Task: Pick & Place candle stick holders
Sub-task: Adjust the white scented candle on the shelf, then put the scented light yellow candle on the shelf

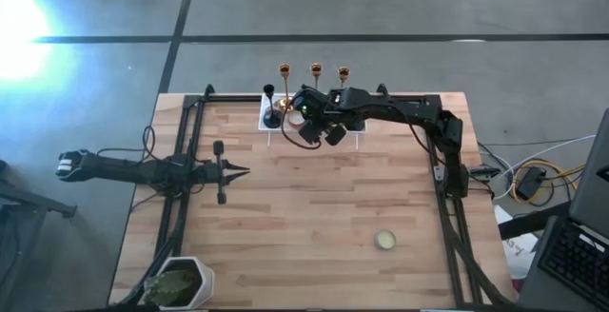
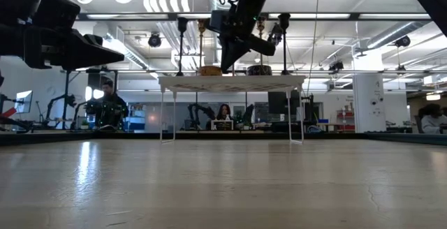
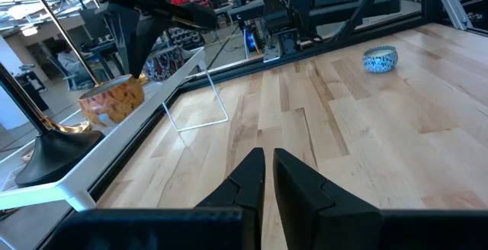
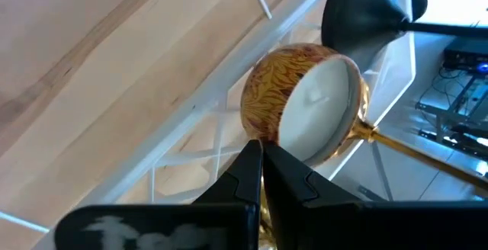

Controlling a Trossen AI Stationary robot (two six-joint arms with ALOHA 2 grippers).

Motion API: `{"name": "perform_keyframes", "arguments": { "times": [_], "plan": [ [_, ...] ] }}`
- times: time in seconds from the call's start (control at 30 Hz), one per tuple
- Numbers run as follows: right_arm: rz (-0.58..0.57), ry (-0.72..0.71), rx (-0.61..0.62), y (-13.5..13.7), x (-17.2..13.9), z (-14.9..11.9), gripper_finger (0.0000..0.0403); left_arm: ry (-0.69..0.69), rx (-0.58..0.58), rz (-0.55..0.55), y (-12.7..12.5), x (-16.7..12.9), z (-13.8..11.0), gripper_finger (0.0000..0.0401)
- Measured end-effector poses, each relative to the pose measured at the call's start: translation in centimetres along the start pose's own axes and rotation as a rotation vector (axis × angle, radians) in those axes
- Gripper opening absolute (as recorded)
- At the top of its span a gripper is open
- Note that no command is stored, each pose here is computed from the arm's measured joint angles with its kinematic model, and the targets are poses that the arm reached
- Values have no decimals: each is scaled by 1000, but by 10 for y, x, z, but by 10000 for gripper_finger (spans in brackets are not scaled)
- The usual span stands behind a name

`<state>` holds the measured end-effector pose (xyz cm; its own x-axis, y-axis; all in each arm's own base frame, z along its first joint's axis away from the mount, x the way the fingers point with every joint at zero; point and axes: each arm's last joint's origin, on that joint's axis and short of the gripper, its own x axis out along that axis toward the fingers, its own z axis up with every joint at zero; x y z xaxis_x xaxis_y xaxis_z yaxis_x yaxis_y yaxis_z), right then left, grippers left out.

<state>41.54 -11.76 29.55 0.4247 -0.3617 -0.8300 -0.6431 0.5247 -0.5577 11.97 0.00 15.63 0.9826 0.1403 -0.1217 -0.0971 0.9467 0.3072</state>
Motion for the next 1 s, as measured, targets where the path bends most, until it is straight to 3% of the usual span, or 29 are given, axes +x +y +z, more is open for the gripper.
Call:
{"name": "perform_keyframes", "arguments": {
  "times": [0.5, 0.7, 0.77, 0.93, 1.0],
  "plan": [
    [-13, 8, -5, 0, -2, 3, 8, 0, 0, 0, 0, 0, 0, 34],
    [-99, 11, 10, 5, -52, 13, 8, 0, 0, -1, 0, 0, 0, 34],
    [-125, -17, 80, 10, -75, 19, 8, 1, 0, 0, 0, 0, 0, 34],
    [-138, -140, 424, 33, -136, 33, 8, 1, 0, 0, 0, 0, 0, 34],
    [-117, -174, 510, 44, -157, 36, 8, 1, 0, 0, 0, 0, 0, 34]
  ]
}}
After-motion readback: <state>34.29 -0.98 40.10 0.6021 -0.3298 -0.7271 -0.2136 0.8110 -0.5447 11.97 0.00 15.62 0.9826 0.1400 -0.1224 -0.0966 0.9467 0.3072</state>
